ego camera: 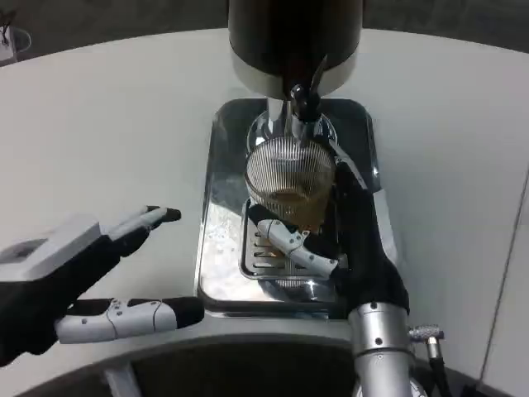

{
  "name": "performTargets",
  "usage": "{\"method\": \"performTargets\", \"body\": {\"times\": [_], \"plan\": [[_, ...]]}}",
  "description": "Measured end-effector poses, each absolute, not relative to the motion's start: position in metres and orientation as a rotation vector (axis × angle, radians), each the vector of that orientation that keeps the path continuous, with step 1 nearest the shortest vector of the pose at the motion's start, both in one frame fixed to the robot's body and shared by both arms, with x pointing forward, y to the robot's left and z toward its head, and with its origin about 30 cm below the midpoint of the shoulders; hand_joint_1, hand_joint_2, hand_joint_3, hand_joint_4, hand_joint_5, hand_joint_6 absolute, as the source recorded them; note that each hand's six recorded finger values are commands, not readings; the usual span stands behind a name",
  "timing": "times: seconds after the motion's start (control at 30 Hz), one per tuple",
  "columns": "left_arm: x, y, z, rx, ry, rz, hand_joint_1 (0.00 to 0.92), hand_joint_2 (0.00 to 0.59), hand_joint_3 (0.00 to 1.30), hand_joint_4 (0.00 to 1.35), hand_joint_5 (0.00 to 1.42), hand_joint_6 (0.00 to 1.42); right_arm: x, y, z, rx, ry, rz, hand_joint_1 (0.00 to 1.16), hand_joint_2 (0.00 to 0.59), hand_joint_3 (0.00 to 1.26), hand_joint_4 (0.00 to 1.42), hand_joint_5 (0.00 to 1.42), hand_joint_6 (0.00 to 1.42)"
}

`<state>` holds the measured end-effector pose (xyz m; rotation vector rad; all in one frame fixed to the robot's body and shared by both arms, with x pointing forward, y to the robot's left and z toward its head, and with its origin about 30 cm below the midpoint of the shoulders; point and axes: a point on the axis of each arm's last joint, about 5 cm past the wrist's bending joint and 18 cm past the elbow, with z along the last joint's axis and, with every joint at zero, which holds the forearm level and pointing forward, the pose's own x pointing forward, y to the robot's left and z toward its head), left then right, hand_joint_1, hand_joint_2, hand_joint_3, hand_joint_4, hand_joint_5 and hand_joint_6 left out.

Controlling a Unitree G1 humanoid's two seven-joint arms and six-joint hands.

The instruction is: Grasp the cup under the faucet to collect the drink, then remove the cup.

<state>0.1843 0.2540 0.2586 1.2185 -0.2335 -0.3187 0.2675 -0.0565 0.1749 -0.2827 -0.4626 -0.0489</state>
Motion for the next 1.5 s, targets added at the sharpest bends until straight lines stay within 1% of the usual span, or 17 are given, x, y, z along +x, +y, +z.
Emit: {"method": "performTargets", "body": {"times": [0.1,0.23,0.43,0.57,0.67,0.77,0.8,0.83,1.07,1.13,1.23,1.5], "plan": [[0.188,0.253,0.255,1.21,-0.224,-0.326,0.0,0.011,0.07,0.0,0.05,0.18,0.268,-0.055,0.175,-0.271,-0.462,-0.053,0.86,0.21,0.28,0.34,0.39,0.43],[0.189,0.252,0.254,1.206,-0.226,-0.327,0.0,0.011,0.08,0.0,0.05,0.18,0.27,-0.056,0.174,-0.261,-0.465,-0.061,0.88,0.214,0.35,0.42,0.48,0.55],[0.19,0.254,0.251,1.219,-0.201,-0.319,0.0,0.011,0.08,0.0,0.05,0.18,0.271,-0.056,0.172,-0.241,-0.462,-0.06,0.89,0.213,0.42,0.52,0.57,0.62],[0.19,0.255,0.249,1.219,-0.189,-0.319,0.0,0.014,0.08,0.0,0.05,0.18,0.272,-0.055,0.172,-0.239,-0.464,-0.064,0.9,0.215,0.44,0.54,0.59,0.63],[0.19,0.255,0.249,1.219,-0.186,-0.321,0.0,0.015,0.08,0.0,0.05,0.18,0.272,-0.055,0.172,-0.235,-0.468,-0.067,0.9,0.215,0.47,0.59,0.64,0.69],[0.19,0.255,0.248,1.223,-0.189,-0.327,0.0,0.016,0.08,0.0,0.05,0.18,0.272,-0.055,0.171,-0.233,-0.472,-0.074,0.9,0.215,0.5,0.63,0.69,0.79],[0.19,0.255,0.248,1.223,-0.189,-0.327,0.0,0.016,0.08,0.0,0.05,0.18,0.272,-0.055,0.171,-0.232,-0.472,-0.078,0.9,0.215,0.53,0.68,0.74,0.88],[0.19,0.255,0.248,1.223,-0.188,-0.327,0.0,0.016,0.08,0.0,0.05,0.18,0.272,-0.055,0.171,-0.231,-0.473,-0.082,0.9,0.215,0.56,0.71,0.77,0.92],[0.19,0.256,0.248,1.225,-0.183,-0.328,0.0,0.016,0.08,0.0,0.05,0.18,0.268,-0.056,0.172,-0.216,-0.482,-0.117,0.9,0.215,0.65,0.82,0.92,1.1],[0.19,0.256,0.248,1.226,-0.183,-0.328,0.0,0.016,0.08,0.0,0.05,0.18,0.267,-0.057,0.171,-0.211,-0.48,-0.124,0.9,0.215,0.7,0.88,0.97,1.15],[0.19,0.256,0.248,1.228,-0.185,-0.33,0.0,0.016,0.08,0.0,0.05,0.18,0.263,-0.06,0.17,-0.202,-0.476,-0.139,0.9,0.215,0.76,0.94,1.04,1.22],[0.194,0.255,0.25,1.23,-0.198,-0.333,0.0,0.016,0.08,0.0,0.05,0.18,0.254,-0.069,0.169,-0.2,-0.467,-0.152,0.9,0.215,0.85,1.04,1.15,1.31]]}}
